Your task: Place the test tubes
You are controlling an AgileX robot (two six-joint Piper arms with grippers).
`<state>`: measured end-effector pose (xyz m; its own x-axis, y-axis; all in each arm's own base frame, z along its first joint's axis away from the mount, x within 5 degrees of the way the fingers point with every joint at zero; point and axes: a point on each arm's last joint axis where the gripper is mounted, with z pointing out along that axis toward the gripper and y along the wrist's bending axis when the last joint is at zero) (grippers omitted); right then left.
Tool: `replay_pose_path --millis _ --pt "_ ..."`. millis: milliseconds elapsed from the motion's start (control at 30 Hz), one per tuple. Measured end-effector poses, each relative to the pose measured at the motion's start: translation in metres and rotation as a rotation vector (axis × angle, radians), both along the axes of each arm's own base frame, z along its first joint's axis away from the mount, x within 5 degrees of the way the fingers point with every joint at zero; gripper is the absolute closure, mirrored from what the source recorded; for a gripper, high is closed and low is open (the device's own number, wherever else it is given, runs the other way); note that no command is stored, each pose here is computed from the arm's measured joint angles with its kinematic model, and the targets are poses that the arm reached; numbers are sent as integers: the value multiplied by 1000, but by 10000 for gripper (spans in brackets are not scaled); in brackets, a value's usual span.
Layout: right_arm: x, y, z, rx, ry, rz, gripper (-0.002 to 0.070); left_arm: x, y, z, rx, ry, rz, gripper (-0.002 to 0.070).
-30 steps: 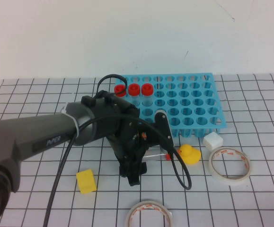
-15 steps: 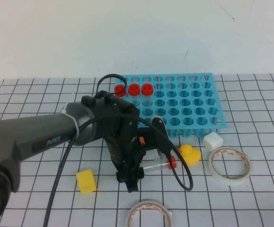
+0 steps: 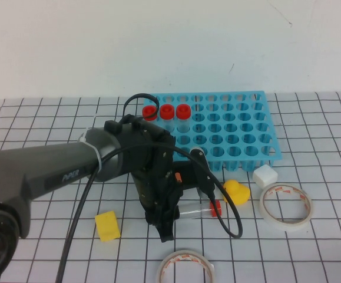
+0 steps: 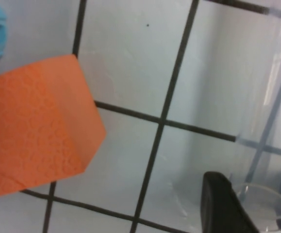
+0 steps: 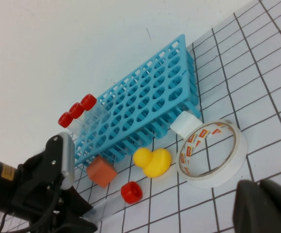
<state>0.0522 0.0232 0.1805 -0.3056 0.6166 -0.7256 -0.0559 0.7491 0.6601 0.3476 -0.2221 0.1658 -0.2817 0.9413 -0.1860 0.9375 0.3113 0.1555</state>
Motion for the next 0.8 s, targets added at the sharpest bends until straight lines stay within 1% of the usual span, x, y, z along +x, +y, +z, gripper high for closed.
replay_pose_path --millis 33,133,267,367,467,600,667,700,800 --pt "0 0 0 0 0 0 678 0 0 0 0 0 -1 462" --pt "0 0 0 0 0 0 678 -1 0 5 -13 -3 13 463" --pt "0 0 0 0 0 0 678 -12 3 33 -86 29 91 463" --pt "0 0 0 -2 0 0 678 -25 11 65 -215 46 156 463" --pt "0 0 0 -2 0 0 678 -41 23 81 -330 74 193 463" --pt "0 0 0 -4 0 2 678 -73 37 82 -477 100 240 463" --pt "0 0 0 -15 -2 4 678 -89 41 83 -551 93 232 463" --pt "0 0 0 -18 -3 8 678 -101 43 79 -607 112 246 463" --pt "0 2 1 -28 -16 27 678 -124 50 77 -760 77 281 463"
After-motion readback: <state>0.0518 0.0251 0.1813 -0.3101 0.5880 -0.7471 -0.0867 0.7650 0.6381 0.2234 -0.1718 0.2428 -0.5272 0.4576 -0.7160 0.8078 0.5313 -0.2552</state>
